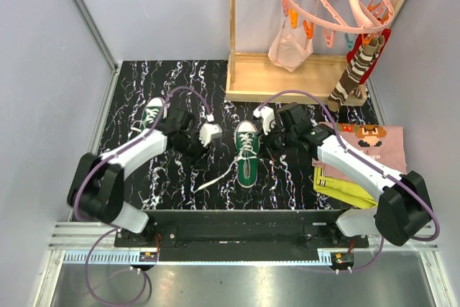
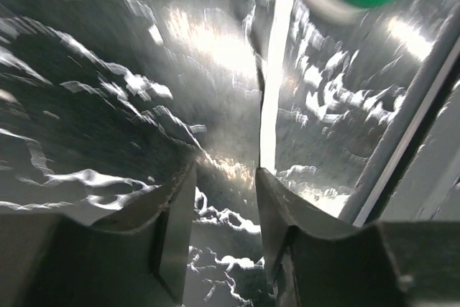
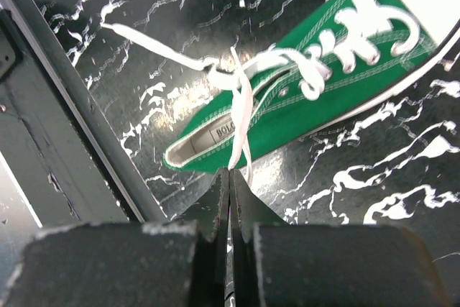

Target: Tie the shoes

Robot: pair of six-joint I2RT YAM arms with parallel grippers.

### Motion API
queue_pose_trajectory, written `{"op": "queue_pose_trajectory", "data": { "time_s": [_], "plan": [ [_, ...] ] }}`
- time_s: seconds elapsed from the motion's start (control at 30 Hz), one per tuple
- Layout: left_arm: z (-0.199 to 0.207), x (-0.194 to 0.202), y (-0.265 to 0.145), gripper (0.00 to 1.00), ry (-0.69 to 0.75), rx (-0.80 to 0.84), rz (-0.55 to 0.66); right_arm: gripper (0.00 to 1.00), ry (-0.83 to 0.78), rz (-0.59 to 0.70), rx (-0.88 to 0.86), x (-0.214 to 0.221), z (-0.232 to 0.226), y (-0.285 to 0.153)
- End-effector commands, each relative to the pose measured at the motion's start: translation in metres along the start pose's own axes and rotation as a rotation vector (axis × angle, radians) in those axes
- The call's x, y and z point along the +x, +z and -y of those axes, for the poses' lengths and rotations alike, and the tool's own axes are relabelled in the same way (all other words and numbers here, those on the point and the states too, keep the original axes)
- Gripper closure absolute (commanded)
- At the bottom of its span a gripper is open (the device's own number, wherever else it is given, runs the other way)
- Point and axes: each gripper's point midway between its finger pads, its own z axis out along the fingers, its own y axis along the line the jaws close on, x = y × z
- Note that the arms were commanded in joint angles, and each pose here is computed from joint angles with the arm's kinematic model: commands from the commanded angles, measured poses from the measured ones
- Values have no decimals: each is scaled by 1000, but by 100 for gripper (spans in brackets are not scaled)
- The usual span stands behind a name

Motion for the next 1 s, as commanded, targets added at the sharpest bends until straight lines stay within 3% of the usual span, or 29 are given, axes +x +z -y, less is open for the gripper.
{"op": "queue_pose_trajectory", "data": {
  "time_s": [0.0, 0.1, 0.3, 0.97],
  "plan": [
    [12, -81, -36, 57, 114, 16, 335, 100, -8, 24, -14, -19, -4, -8],
    [13, -112, -34, 57, 83, 1, 394, 100, 9, 14, -14, -17, -4, -7],
    [16, -148, -3, 58, -61, 91, 401, 100, 58, -41, -10, -6, 0, 1],
    [21, -169, 36, 57, -133, 192, 359, 100, 91, -49, 57, 3, 8, -1]
  ]
}}
